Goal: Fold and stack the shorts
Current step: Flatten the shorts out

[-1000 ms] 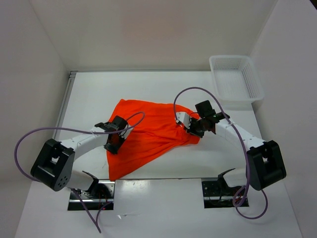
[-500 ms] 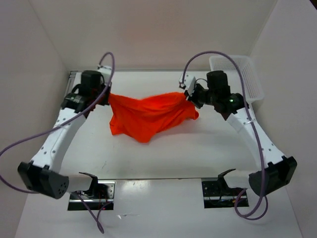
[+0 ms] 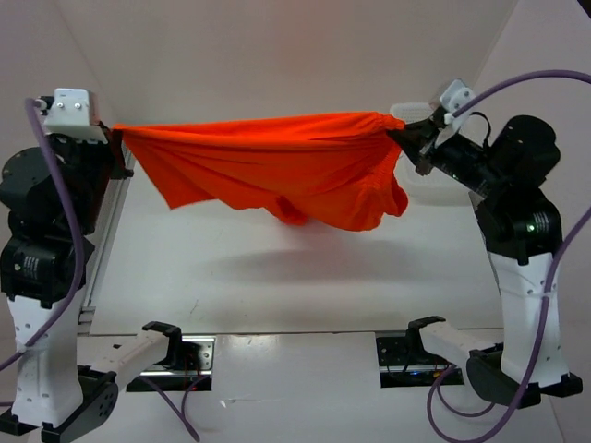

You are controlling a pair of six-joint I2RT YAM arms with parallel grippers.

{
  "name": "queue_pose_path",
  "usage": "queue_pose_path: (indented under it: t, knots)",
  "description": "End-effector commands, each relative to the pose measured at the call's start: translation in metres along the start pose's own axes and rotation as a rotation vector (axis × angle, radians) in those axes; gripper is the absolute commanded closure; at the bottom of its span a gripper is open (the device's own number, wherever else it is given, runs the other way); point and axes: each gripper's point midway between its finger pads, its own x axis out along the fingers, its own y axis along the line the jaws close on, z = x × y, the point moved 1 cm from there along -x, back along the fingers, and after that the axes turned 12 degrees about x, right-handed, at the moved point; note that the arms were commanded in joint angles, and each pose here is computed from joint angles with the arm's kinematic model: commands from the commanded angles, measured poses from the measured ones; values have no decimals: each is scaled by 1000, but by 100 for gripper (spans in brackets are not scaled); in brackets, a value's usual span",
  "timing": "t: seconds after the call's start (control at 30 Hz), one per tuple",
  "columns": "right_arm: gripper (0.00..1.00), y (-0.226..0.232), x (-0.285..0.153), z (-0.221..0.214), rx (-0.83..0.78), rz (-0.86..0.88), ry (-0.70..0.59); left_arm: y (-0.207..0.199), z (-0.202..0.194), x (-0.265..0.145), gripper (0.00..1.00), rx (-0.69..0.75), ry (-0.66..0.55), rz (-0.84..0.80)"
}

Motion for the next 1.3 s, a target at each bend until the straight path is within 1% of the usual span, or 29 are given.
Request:
queue_pose_path:
  t: [0.0, 0.1, 0.2, 0.23, 0.3, 0.37, 0.4, 0.43, 0.5, 0.57, 0.6, 0.63, 0.67, 0.7, 0.77, 0.8, 0.83, 0.87, 0.9, 0.93, 0.97, 1.0, 1.03, 1.07, 1.1, 1.13, 1.17, 1.2, 1.27]
  knots:
    - [100, 24, -36, 66, -48, 30, -179, 31, 40, -26, 100, -33, -130, 106]
    - [100, 38, -52, 85, -58, 54, -230, 35, 54, -44, 100, -44, -186, 102]
    - [100, 51, -65, 98, -21, 85, -268, 39, 68, -58, 100, -52, -237, 94]
    - [100, 52, -65, 100, -11, 87, -277, 35, 62, -51, 100, -42, -205, 82]
    - [100, 52, -59, 94, 41, 105, -268, 30, 57, -41, 100, -34, -178, 65]
    - [100, 50, -53, 91, 61, 108, -273, 19, 39, -15, 100, -19, -106, 44]
    - [100, 41, -37, 82, 84, 110, -258, 14, 33, -6, 100, -13, -84, 28]
    - [100, 36, -30, 77, 101, 103, -253, 6, 22, 11, 100, -4, -42, 6]
    - [100, 18, -3, 62, 165, 85, -232, -9, 7, 33, 100, 5, -8, -42]
    - [100, 8, 15, 53, 188, 86, -213, -23, -15, 67, 100, 15, 43, -57]
    - [100, -5, 38, 35, 221, 85, -169, -27, -21, 79, 100, 17, 55, -61]
    - [100, -14, 51, 27, 231, 73, -157, -36, -29, 103, 100, 20, 68, -74]
    - [100, -23, 61, 24, 236, 56, -153, -41, -36, 117, 100, 22, 84, -79]
    - [100, -39, 85, 3, 268, 36, -111, -49, -46, 142, 100, 28, 115, -87]
    - [100, -55, 106, -16, 304, 3, -78, -50, -54, 168, 100, 29, 140, -95]
    - [100, -61, 116, -30, 302, 2, -50, -55, -81, 195, 100, 37, 212, -106]
    - [100, -73, 135, -54, 323, -16, -4, -47, -66, 208, 100, 31, 177, -83]
    - [100, -80, 144, -58, 328, -30, 2, -40, -65, 222, 100, 30, 179, -66]
    - [100, -90, 153, -62, 327, -52, 1, -35, -101, 255, 100, 32, 266, -66]
    - [100, -103, 175, -87, 352, -68, 42, -25, -100, 270, 100, 28, 268, -53]
    - [100, -114, 181, -56, 310, -79, -28, 8, -20, 266, 100, 14, 79, 20]
    - [100, -122, 190, -49, 309, -87, -51, 8, -68, 302, 100, 18, 182, 11]
    - [100, -139, 206, -32, 293, -113, -99, 17, -48, 303, 100, 15, 110, 56]
    - [100, -146, 210, -26, 287, -131, -112, 43, 10, 280, 100, 3, -51, 161]
    - [100, -152, 213, -17, 277, -144, -133, 21, -33, 302, 100, 13, 69, 95]
    - [100, -158, 212, 2, 236, -161, -180, 16, -24, 295, 100, 12, 49, 55]
    - [100, -157, 209, 9, 232, -160, -188, 14, -9, 278, 100, 11, 30, 22]
    - [100, -160, 208, 9, 224, -178, -189, 3, -10, 273, 100, 11, 43, -25]
    - [100, -152, 194, 17, 214, -179, -181, -5, -14, 257, 100, 12, 93, -65]
